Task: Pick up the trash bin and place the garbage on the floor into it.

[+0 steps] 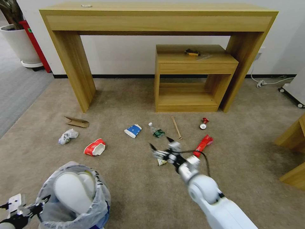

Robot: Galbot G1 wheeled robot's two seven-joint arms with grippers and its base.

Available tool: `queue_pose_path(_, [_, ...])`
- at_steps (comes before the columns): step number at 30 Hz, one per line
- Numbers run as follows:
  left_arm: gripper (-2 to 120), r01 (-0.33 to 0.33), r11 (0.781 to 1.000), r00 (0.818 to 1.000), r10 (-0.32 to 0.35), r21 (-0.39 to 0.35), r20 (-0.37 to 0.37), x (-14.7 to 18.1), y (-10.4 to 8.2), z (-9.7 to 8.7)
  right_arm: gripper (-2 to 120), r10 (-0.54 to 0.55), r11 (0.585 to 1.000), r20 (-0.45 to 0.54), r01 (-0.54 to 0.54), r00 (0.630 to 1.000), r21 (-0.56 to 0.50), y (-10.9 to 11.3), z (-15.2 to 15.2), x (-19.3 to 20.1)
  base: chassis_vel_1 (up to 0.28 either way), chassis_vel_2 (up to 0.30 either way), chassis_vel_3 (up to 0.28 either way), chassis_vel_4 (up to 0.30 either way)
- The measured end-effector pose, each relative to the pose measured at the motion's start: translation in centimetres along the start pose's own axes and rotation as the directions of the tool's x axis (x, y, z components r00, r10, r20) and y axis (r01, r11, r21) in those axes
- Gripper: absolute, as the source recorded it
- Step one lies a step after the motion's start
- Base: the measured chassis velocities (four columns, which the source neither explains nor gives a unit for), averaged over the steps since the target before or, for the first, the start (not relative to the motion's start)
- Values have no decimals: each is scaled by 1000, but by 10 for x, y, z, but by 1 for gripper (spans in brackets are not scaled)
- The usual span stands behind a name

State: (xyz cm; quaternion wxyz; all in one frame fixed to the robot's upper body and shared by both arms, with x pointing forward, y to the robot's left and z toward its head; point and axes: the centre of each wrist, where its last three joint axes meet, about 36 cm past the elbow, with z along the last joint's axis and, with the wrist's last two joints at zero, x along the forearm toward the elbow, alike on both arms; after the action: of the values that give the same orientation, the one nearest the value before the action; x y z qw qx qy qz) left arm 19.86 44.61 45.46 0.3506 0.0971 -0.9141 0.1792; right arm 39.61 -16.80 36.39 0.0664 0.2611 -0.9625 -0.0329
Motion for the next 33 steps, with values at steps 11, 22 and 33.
queue_pose_path(11, [0,34,999,999,-34,13,-28,14,41,3,100,217,976,-85,-217,972,14,-57,52,86,0,0,0,0])
queue_pose_path(22, [0,32,999,999,-31,36,-29,22,54,10,100,229,972,-110,-233,967,-24,-72,73,74,0,0,0,0])
queue_pose_path(33, [0,43,997,999,-41,61,-32,28,66,22,100,223,973,-114,-227,968,-30,-70,79,72,-25,28,24,-27])
